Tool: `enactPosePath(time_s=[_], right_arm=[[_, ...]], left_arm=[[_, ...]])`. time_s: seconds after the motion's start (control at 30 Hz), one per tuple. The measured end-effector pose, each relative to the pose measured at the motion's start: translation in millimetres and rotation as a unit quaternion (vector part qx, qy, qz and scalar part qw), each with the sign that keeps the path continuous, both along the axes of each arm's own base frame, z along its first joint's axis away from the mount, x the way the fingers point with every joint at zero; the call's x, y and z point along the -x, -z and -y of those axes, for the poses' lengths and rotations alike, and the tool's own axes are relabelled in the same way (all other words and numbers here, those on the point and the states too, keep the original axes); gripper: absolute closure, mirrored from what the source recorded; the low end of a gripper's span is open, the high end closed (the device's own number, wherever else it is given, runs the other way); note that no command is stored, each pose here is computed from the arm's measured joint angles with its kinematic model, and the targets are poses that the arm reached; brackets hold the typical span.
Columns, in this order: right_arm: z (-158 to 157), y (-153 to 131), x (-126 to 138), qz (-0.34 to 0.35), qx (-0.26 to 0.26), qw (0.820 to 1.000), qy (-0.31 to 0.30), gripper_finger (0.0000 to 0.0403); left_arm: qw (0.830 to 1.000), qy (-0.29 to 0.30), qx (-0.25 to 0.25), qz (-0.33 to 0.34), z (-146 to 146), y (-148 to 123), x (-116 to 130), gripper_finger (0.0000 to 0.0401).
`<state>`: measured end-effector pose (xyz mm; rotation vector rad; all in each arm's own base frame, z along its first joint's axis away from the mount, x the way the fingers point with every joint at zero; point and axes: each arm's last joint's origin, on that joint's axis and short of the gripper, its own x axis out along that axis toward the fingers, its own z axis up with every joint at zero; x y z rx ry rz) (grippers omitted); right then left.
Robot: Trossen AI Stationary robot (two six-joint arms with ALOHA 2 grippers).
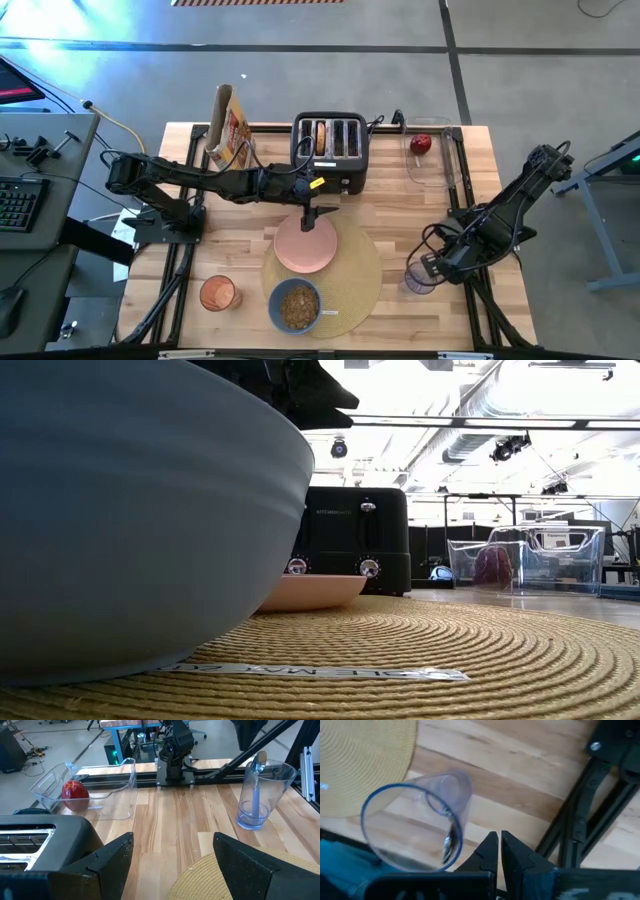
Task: Arrange a breakfast setting
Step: Put the spoon on the bottom right of the place mat
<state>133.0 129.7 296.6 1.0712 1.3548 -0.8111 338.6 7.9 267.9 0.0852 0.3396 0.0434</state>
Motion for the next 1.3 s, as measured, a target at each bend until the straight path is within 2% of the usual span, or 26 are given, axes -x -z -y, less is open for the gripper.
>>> enactPosePath(time_s=[1.0,1.13,1.3], right_arm=[[5.4,-4.9,5.3,0.003,-0.008,0.999,0.039,0.0400],[7.9,-6.5,5.9,0.023,0.005,0.999,0.042,0.0400],[10.2,-6.1,9.0,0.008,0.016,0.999,0.040,0.0400]], left_arm=[[1.000,0.000,0.000,0.003,-0.1,-0.5,-0.2,0.0137],[1.000,0.000,0.000,0.003,-0.1,-0.5,-0.2,0.0137],[1.000,0.000,0.000,0.003,-0.1,-0.5,-0.2,0.0137]])
